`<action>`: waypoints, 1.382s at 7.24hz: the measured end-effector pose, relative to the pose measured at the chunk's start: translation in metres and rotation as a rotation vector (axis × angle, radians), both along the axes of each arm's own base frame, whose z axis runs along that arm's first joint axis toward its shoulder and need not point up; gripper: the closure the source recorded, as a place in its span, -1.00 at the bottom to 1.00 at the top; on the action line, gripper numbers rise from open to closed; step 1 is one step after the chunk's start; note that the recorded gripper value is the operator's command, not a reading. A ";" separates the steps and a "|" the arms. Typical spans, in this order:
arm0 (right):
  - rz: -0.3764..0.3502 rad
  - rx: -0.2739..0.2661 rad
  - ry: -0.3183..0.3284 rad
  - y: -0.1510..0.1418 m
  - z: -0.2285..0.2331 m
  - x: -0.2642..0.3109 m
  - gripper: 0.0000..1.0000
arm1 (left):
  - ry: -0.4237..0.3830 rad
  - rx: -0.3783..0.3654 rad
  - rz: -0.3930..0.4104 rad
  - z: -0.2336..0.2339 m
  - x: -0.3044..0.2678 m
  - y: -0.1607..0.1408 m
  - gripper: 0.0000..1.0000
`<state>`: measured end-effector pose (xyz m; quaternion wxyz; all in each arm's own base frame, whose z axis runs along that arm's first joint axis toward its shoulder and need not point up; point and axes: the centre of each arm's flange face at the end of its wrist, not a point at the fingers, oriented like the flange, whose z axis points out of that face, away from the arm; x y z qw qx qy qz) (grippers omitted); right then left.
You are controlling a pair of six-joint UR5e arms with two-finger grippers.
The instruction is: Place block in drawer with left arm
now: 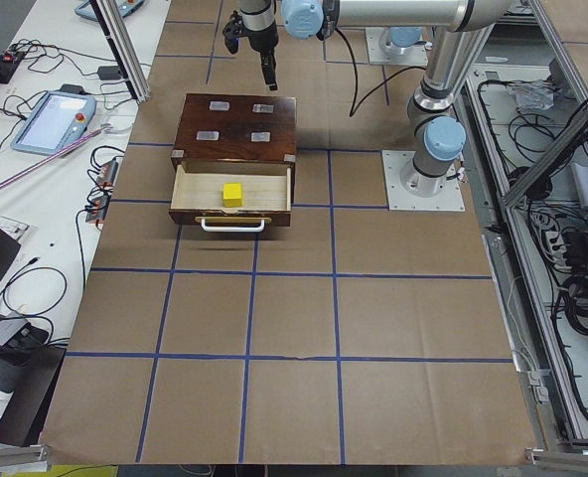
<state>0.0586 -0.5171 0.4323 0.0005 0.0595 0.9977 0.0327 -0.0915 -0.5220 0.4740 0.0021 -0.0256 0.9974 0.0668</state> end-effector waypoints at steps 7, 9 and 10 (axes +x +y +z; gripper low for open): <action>0.000 0.000 0.000 0.000 0.000 0.000 -1.00 | -0.069 -0.088 -0.066 -0.026 -0.032 -0.002 -0.98; 0.001 0.000 0.000 0.000 0.000 0.000 -1.00 | -0.048 -0.093 -0.061 -0.024 -0.034 0.000 -0.98; 0.001 0.000 0.000 0.000 0.000 0.000 -1.00 | -0.024 -0.096 -0.063 -0.023 -0.036 0.002 -0.98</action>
